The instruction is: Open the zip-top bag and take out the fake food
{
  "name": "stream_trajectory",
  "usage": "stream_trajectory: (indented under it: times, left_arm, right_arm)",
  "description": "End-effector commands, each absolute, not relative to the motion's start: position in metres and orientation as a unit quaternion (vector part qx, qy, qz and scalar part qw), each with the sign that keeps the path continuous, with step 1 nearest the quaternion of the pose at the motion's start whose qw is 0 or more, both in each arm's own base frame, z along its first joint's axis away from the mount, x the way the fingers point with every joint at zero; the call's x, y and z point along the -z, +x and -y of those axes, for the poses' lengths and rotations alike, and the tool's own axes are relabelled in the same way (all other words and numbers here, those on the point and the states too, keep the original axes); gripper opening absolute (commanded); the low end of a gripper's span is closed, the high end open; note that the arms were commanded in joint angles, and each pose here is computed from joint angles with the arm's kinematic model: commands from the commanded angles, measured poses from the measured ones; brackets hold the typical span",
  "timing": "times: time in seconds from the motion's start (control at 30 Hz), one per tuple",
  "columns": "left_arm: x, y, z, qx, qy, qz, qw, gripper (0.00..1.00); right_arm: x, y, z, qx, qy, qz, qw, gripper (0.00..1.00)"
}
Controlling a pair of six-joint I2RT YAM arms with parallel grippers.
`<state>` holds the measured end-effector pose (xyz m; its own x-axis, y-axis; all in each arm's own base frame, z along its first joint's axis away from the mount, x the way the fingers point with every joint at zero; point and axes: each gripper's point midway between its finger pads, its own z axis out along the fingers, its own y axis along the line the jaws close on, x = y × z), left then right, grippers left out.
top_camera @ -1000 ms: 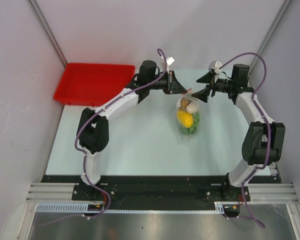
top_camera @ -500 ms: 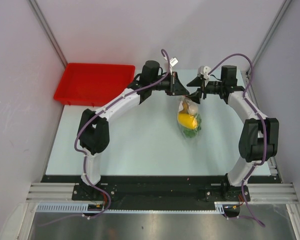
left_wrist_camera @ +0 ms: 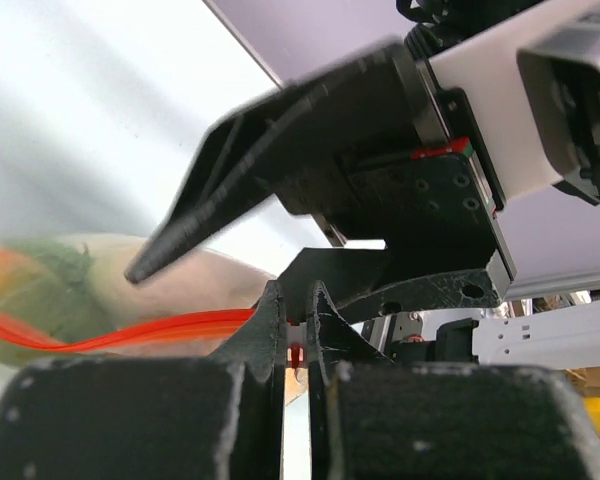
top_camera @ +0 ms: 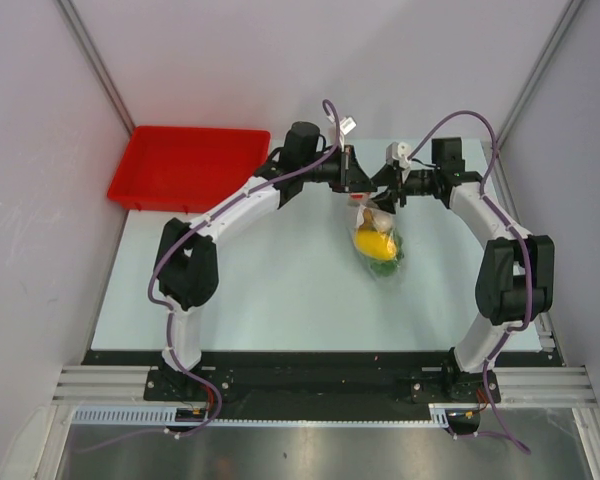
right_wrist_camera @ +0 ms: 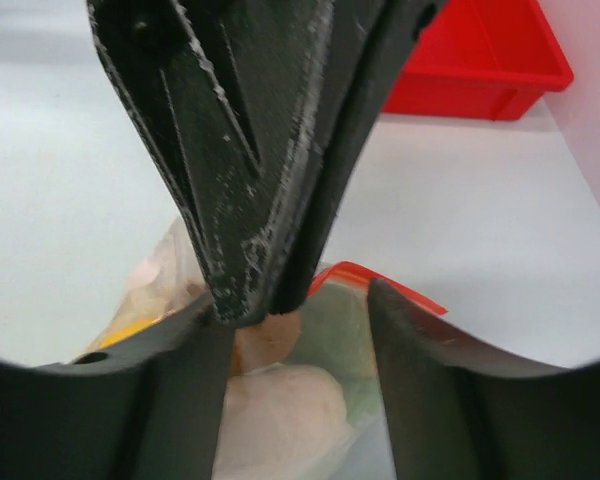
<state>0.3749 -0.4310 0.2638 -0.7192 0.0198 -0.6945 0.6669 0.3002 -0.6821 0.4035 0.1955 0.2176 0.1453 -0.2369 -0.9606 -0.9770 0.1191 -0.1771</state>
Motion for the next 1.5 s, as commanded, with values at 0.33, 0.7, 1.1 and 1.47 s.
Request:
stream_trajectory:
  times: [0.33,0.7,1.1,1.47]
  left_arm:
    - [-0.355,0.369,0.405,0.51,0.255,-0.71,0.415,0.09]
    - [-0.363,0.361,0.366,0.453,0.208,-0.726,0.474,0.72]
    - [-0.335,0.343,0.365,0.449,0.257,-0.716,0.468,0.78]
    - [-0.313,0.349,0.382,0.435,0.386,-0.673,0.457,0.75]
  right_arm:
    - [-0.247,0.38,-0.212,-0.398,-0.55,-0.541,0.497,0.0]
    - [-0.267,0.403,-0.187,-0.175,-0.511,-0.678,0.499,0.0]
    - [-0.289,0.373,-0.186,-0.133,-0.477,-0.761,0.419,0.0]
    - [-0.283,0.341,-0.191,-0.194,-0.497,-0.753,0.385,0.0]
